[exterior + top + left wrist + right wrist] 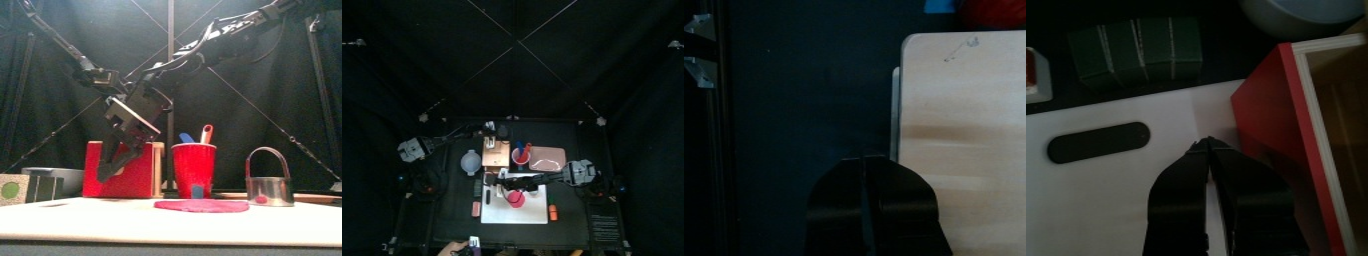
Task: Get the cutter from the drawer then cut the dough then place the extra dough in the bowl
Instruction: Cut the dough
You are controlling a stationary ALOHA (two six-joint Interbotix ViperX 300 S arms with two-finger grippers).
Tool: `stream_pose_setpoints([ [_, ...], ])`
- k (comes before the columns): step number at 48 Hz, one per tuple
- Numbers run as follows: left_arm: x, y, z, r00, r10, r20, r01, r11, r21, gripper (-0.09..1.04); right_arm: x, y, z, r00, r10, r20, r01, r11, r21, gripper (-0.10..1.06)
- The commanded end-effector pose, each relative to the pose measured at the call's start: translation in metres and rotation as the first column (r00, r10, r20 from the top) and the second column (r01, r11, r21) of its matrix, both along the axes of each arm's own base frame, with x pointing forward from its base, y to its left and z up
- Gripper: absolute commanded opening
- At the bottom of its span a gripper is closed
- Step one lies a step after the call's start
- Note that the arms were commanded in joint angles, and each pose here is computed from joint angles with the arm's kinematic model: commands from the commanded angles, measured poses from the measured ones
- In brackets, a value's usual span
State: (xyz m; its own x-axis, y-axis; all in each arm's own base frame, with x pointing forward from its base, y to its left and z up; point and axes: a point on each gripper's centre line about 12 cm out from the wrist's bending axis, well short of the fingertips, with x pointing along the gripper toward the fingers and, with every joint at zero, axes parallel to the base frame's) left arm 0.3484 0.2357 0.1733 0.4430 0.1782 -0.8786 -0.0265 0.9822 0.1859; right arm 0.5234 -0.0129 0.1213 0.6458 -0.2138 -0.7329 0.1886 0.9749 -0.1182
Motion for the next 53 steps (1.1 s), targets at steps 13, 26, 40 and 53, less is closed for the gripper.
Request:
stream_pose_setpoints([
  [13,0.002,0.003,0.008,1.0,0.006,0.026,-0.007,1.0,0.016,0.3,0.003,-0.042,0.029,0.998,-0.048,0.051,0.051,0.9967,-0.063,0.16],
  [26,0.001,0.003,0.008,1.0,0.009,0.025,-0.009,1.0,0.015,0.3,0.004,-0.059,0.034,0.996,-0.069,0.061,0.074,0.9941,-0.08,0.16],
  [40,0.003,0.006,0.014,0.998,0.024,0.065,-0.027,0.999,0.04,0.3,0.01,-0.045,0.051,0.992,-0.071,0.104,0.076,0.9963,-0.041,0.16],
  [53,0.003,0.003,0.039,0.989,0.048,0.142,-0.054,0.998,0.041,0.3,0.003,0.004,0.087,0.992,-0.029,0.123,0.033,0.999,-0.03,0.16],
])
